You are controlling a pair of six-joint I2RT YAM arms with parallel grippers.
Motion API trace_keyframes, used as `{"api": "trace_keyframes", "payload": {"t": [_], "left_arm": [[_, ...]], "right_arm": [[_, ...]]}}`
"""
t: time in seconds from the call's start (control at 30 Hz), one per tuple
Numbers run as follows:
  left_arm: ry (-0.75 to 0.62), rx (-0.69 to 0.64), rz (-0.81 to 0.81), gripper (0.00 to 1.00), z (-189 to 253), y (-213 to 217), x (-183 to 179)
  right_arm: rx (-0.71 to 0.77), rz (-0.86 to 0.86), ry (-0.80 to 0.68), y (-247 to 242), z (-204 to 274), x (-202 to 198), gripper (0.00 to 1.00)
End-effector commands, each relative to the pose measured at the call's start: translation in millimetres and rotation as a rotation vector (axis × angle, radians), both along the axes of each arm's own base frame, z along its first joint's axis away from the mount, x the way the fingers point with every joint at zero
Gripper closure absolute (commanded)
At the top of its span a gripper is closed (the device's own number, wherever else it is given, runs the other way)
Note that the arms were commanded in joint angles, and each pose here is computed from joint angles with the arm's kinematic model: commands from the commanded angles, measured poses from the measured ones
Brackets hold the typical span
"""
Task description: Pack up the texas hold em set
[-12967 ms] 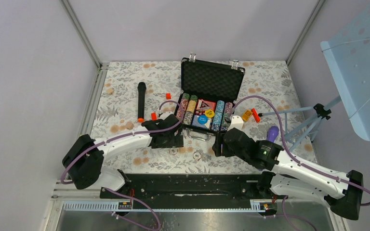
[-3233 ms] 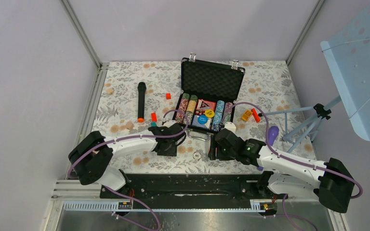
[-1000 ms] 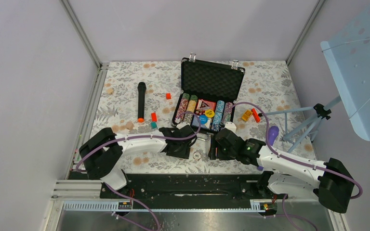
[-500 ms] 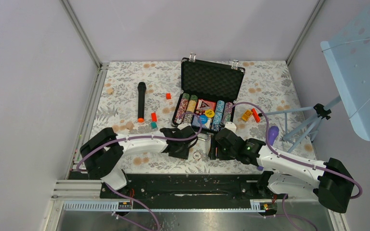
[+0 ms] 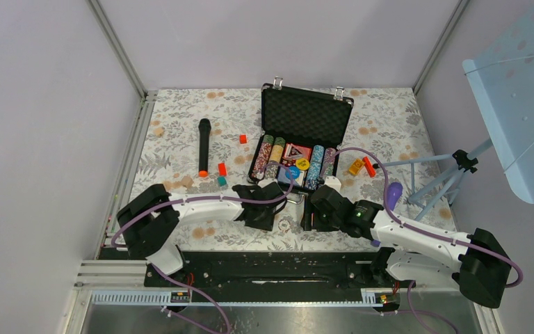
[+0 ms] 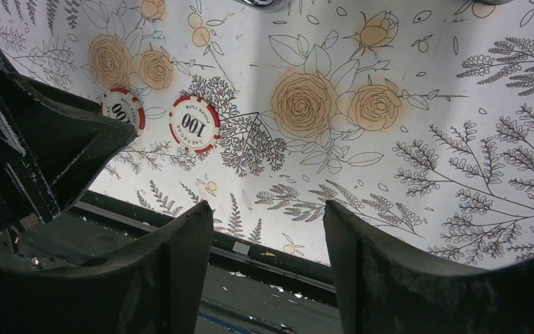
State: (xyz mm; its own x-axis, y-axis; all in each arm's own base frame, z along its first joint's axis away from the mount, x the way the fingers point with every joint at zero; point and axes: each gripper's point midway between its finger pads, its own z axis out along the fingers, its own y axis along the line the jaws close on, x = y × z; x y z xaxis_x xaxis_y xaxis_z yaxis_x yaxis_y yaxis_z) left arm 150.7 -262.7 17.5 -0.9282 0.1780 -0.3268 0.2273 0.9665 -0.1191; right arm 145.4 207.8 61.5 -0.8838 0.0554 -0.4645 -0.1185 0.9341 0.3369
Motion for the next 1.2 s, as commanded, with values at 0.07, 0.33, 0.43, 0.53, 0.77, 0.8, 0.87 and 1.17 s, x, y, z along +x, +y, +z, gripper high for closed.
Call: {"api": "trace_keyframes", "payload": {"t": [0.07,0.33,0.43,0.53,0.77,0.8,0.87,1.17], "left_arm": [[-0.028,-0.035,-0.013,0.6,18,-19,9],[-0.038,-0.027,-0.013,0.55,21,-19,12],[-0.033,-0.004,-0.005,0.45,16,-15,12],[-0.032,0.009,0.0,0.37,13,-12,11],[-0.025,0.023,0.001,0.34,7,-10,10],[-0.022,0.026,0.002,0.35,5,-10,10],[-0.02,0.027,-0.001,0.36,4,-10,10],[-0.008,0.037,-0.008,0.44,-2,-9,8]], "right_arm": [[0.029,-0.014,-0.018,4,10,6,0.33],[0.026,-0.018,-0.017,2,8,5,0.33],[0.026,-0.019,-0.017,2,8,5,0.33],[0.024,-0.018,-0.017,1,7,5,0.33],[0.022,-0.02,-0.014,0,5,4,0.33],[0.023,-0.019,-0.015,0,6,4,0.33],[0.023,-0.02,-0.016,0,6,4,0.33],[0.018,-0.022,-0.009,0,4,5,0.33]]}}
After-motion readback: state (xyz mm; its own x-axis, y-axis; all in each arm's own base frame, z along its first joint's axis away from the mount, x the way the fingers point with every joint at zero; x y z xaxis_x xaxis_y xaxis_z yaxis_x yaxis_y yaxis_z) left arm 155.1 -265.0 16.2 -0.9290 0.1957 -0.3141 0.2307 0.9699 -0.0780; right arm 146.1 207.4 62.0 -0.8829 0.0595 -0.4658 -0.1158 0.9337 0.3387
